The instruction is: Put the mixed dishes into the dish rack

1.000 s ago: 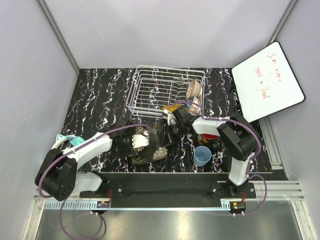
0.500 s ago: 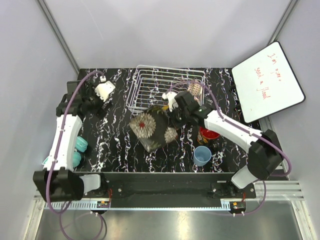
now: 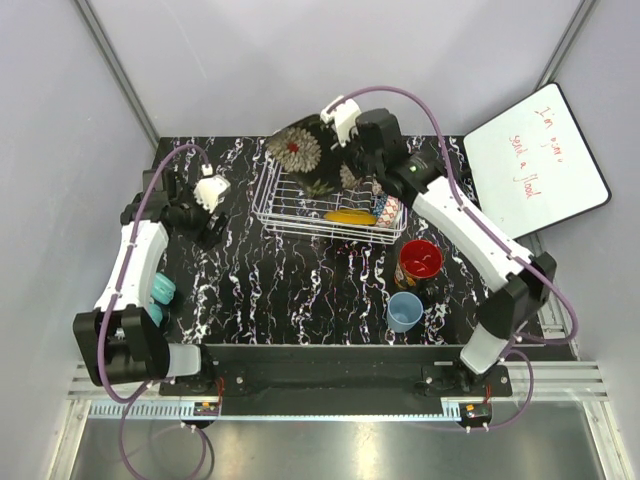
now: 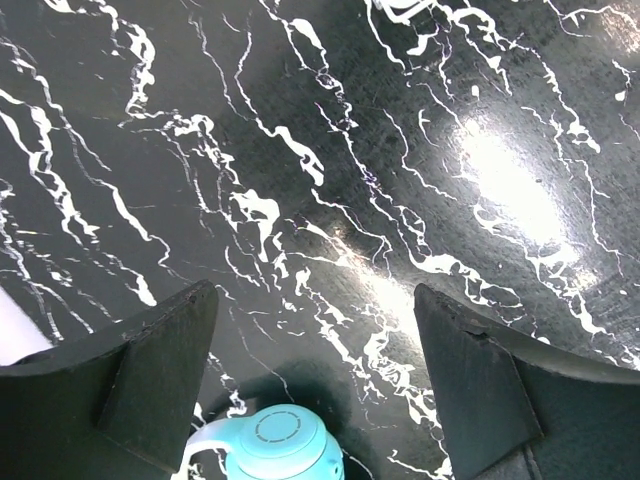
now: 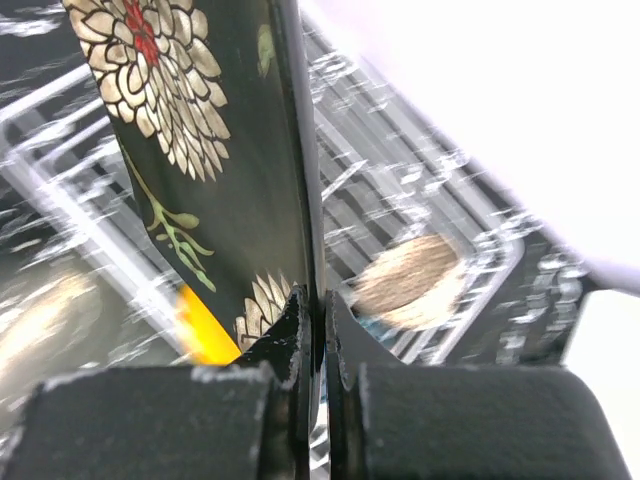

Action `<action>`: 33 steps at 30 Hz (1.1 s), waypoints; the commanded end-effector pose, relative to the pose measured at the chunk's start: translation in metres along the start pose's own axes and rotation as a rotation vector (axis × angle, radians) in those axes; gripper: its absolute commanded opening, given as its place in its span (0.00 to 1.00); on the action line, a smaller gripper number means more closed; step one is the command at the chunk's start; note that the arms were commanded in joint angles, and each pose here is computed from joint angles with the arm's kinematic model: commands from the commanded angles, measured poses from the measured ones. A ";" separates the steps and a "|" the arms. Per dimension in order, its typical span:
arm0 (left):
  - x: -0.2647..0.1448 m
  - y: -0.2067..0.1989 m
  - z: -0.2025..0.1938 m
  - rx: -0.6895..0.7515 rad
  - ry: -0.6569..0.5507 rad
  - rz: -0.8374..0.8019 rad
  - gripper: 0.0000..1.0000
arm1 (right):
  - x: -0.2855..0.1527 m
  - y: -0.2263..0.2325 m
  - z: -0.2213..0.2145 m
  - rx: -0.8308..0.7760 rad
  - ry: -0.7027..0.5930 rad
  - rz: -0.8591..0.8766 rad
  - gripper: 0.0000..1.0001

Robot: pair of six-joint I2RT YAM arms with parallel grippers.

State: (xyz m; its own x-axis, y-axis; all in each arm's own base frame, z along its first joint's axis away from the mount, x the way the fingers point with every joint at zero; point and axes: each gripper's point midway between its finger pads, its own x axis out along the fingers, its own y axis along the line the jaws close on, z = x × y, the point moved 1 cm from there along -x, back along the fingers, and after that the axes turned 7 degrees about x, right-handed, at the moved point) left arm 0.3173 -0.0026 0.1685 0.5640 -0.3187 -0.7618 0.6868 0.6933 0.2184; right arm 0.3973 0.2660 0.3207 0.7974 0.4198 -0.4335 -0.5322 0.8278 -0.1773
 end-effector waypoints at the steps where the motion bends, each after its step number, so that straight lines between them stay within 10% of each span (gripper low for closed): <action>1: 0.012 0.001 -0.003 -0.041 -0.025 -0.026 0.83 | -0.002 -0.074 0.071 -0.084 -0.187 -0.243 0.00; 12: 0.026 0.005 -0.011 -0.118 -0.023 -0.065 0.82 | 0.017 -0.165 0.099 -0.346 -0.257 -0.517 0.00; 33: 0.049 0.016 -0.021 -0.224 -0.021 -0.137 0.79 | 0.072 -0.195 0.052 -0.558 -0.166 -0.569 0.00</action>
State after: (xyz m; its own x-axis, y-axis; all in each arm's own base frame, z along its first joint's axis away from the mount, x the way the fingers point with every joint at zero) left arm 0.3228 0.0107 0.1055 0.4382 -0.3802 -0.8145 0.6402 0.7681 -0.0142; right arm 0.5635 0.1624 0.3029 0.9633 0.0749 -0.2579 -0.2525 0.5803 -0.7743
